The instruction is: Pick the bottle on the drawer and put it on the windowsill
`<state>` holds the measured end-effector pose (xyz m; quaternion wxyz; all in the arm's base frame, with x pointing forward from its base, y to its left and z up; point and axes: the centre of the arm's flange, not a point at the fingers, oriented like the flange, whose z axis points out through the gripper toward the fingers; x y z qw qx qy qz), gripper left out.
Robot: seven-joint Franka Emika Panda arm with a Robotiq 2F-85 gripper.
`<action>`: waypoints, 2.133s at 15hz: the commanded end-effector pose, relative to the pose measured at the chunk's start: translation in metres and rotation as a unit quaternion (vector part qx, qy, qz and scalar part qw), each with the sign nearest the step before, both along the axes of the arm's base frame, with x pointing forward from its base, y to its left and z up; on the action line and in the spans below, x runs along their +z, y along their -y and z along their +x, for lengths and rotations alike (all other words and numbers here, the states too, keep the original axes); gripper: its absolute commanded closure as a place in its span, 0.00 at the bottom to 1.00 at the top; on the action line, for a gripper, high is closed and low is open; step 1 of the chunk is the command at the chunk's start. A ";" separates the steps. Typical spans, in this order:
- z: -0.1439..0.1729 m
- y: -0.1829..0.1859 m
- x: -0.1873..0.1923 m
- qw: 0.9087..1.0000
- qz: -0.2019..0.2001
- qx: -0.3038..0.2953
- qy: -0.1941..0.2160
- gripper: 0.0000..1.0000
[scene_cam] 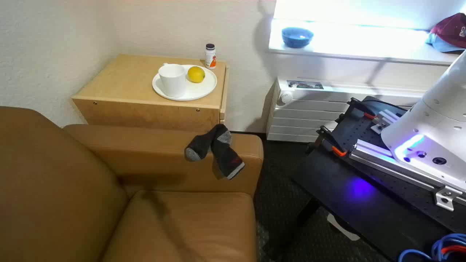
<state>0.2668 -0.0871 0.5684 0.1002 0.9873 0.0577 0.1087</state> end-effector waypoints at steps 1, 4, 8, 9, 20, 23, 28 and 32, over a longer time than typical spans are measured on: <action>0.000 0.000 0.000 1.000 0.000 0.000 0.000 0.00; 0.065 -0.041 -0.015 0.997 0.074 0.005 -0.009 0.00; 0.106 -0.077 -0.004 0.992 0.120 0.034 -0.036 0.00; 0.098 -0.076 0.014 0.992 0.116 0.038 -0.020 0.00; 0.199 -0.095 -0.085 0.970 0.184 0.069 -0.143 0.00; 0.240 -0.114 -0.134 0.961 0.160 0.054 -0.220 0.00; 0.245 -0.134 -0.158 0.959 0.158 0.068 -0.223 0.00; 0.272 -0.143 -0.173 0.953 0.175 0.071 -0.237 0.00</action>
